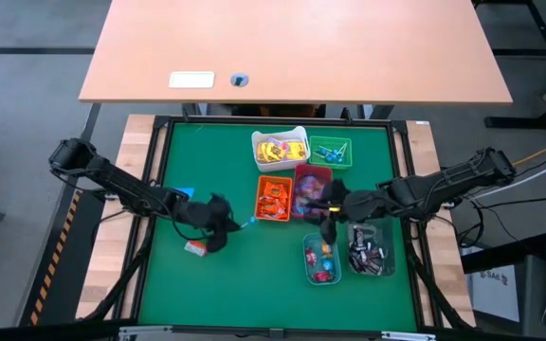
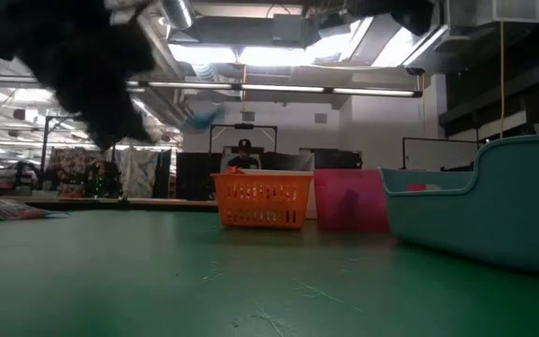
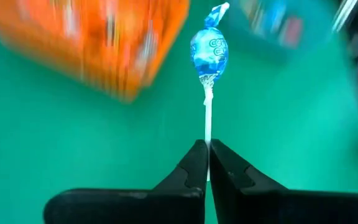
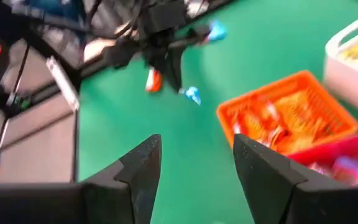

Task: Sort candy
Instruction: Put the blue lollipop into the green basket

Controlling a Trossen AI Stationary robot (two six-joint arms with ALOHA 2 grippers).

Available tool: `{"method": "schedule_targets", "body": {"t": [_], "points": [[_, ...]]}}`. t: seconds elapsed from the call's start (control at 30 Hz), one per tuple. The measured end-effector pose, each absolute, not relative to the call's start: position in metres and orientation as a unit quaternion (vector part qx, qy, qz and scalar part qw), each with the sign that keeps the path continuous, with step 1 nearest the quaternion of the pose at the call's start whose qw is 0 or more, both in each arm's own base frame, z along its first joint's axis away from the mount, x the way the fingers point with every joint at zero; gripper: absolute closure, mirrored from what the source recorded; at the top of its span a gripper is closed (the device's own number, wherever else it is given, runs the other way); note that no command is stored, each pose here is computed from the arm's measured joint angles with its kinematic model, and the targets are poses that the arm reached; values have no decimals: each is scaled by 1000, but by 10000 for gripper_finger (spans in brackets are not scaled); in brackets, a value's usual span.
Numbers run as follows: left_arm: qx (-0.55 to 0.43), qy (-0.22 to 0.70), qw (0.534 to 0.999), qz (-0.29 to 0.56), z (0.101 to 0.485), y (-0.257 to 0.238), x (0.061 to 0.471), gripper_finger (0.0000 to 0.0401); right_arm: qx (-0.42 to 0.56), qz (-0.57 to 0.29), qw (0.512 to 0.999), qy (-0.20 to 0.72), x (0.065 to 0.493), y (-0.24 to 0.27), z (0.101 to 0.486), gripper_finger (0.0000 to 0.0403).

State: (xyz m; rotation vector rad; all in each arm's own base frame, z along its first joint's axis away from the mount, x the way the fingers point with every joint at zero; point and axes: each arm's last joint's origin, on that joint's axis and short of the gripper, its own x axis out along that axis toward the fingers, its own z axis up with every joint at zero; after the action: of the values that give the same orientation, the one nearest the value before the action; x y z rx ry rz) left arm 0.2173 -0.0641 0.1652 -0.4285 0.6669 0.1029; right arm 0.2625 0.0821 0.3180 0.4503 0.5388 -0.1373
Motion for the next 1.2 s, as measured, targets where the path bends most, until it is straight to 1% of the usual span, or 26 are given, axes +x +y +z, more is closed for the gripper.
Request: {"method": "schedule_targets", "body": {"t": [0.1, 0.27, 0.4, 0.5, 0.6, 0.73, 1.0, 1.2], "points": [[-214, 235, 946, 63, 179, -64, 226, 401, 212, -82, 946, 230, 265, 81, 323, 205], [-182, 104, 975, 71, 203, -63, 235, 401, 146, -55, 972, 177, 275, 84, 330, 205], [-156, 29, 985, 73, 218, -60, 238, 401, 105, -39, 985, 131, 291, 88, 330, 205], [-136, -7, 988, 71, 226, -57, 239, 401, 95, -39, 989, 103, 306, 89, 326, 205], [-122, -24, 990, 73, 229, -55, 240, 401, 87, -46, 993, 70, 321, 85, 322, 205], [-122, -36, 989, 72, 232, -55, 240, 401, 81, -62, 993, 53, 336, 76, 312, 205], [-123, -39, 989, 72, 233, -55, 240, 401, 89, -35, 994, 52, 359, 62, 292, 205], [-123, -40, 989, 71, 233, -55, 240, 401, 96, -25, 995, 25, 370, 56, 285, 205]]}}
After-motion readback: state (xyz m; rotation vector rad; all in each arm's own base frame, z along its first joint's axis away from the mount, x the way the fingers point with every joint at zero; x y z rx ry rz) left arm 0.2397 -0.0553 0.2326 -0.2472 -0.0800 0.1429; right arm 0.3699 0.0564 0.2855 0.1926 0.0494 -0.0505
